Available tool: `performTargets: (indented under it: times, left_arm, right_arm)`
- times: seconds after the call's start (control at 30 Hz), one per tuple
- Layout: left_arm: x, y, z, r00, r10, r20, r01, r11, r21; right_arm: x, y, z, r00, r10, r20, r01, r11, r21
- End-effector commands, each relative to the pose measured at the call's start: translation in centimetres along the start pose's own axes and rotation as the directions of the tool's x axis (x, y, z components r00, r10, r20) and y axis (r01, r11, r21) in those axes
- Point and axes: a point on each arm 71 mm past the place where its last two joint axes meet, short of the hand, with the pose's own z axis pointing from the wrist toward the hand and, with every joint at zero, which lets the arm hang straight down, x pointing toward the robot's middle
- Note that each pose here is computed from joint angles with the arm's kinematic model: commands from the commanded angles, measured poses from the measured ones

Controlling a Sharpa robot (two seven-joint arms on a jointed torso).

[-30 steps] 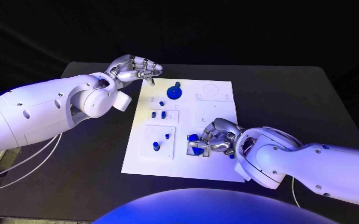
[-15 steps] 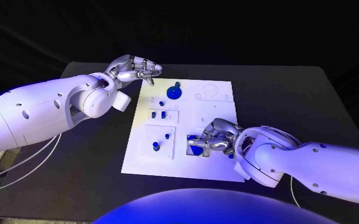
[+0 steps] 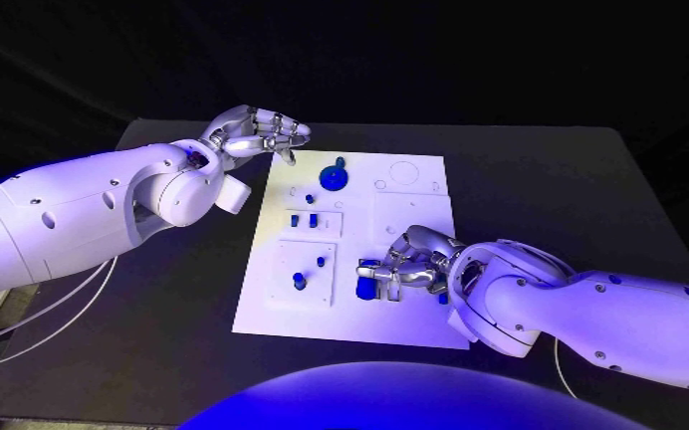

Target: Assemble the parts on the task board

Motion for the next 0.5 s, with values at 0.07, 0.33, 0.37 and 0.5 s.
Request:
performTargets:
  times: [0.07,0.33,0.37,0.5]
  left_arm:
    - [0.11,-0.12,0.02,1.0,0.001,-0.004,-0.001,1.0,0.007]
    - [0.01,-0.1,-0.02,1.0,0.002,-0.002,-0.002,1.0,0.006]
    - [-0.01,-0.1,-0.03,1.0,0.002,-0.002,-0.002,1.0,0.006]
    - [-0.05,-0.08,-0.02,1.0,0.002,-0.001,-0.002,1.0,0.005]
  right_arm:
    - [0.1,0.2,-0.2,1.0,-0.031,-0.001,0.031,0.999,-0.014]
    - [-0.2,0.1,-1.4,0.999,-0.034,0.003,0.034,0.998,-0.053]
    - [-0.3,0.1,-1.6,0.999,-0.035,0.003,0.035,0.998,-0.057]
    - [-0.4,0.0,-2.2,0.999,-0.038,-0.001,0.038,0.997,-0.07]
